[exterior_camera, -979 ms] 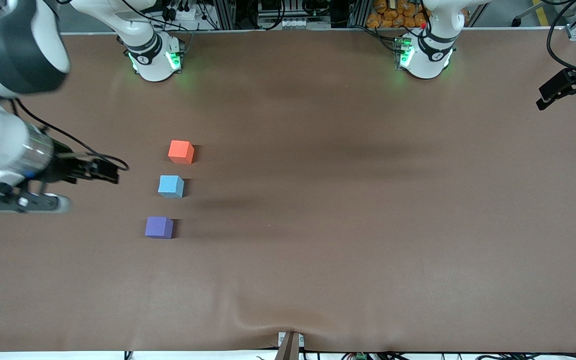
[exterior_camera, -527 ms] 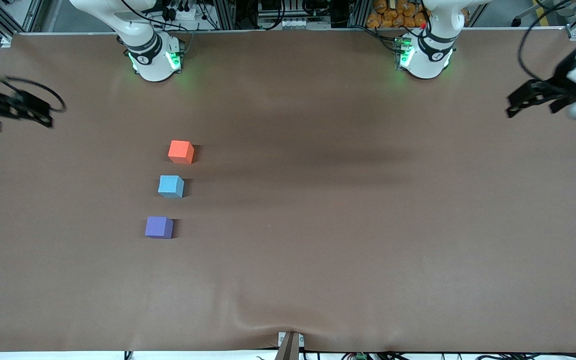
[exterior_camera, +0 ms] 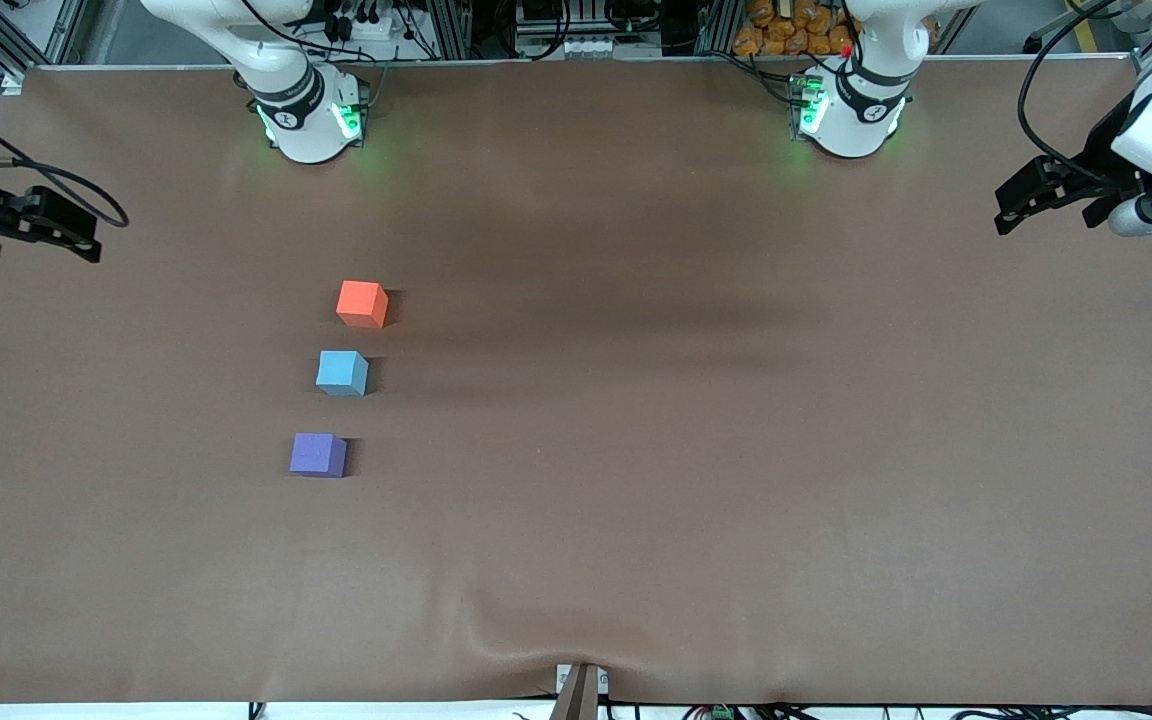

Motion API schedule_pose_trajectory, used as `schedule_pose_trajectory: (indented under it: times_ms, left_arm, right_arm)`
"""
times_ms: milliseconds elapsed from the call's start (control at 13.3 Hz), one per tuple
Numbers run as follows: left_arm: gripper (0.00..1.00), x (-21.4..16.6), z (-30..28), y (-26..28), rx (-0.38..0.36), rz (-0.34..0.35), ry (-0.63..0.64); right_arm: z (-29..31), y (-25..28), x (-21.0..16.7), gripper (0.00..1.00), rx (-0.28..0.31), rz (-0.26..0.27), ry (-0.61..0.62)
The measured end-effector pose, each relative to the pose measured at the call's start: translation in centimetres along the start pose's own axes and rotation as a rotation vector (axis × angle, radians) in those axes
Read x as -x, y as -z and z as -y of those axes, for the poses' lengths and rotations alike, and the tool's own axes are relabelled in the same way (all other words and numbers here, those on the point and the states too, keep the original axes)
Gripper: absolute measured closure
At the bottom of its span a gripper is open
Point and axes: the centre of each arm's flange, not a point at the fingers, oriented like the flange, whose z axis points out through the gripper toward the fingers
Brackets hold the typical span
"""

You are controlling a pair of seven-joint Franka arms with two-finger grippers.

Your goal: Place blue block between orange and purple blocks

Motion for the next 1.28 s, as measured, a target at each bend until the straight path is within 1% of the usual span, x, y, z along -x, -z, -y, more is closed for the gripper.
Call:
schedule_pose_trajectory:
  times_ms: [527, 753, 904, 1280]
  left_arm:
    - [0.00, -0.2, 0.1, 0.4, 0.003, -0.007, -0.001]
    - [0.00, -0.7, -0.7, 0.5, 0.009, 0.001, -0.021]
    - [0.00, -1.3, -0.7, 1.5, 0.017, 0.027, -0.028]
    - [0.00, -2.7, 0.4, 2.2, 0.033, 0.034, -0.013]
  right_arm:
    - [0.5, 0.6, 0.4, 0.00, -0.060, -0.020, 0.001]
    - [0.6, 0.6, 0.4, 0.00, -0.062, -0.020, 0.001]
    - [0.6, 0.5, 0.6, 0.00, -0.062, -0.021, 0.001]
    - [0.7, 0.0, 2.0, 0.00, -0.058, -0.055, -0.001]
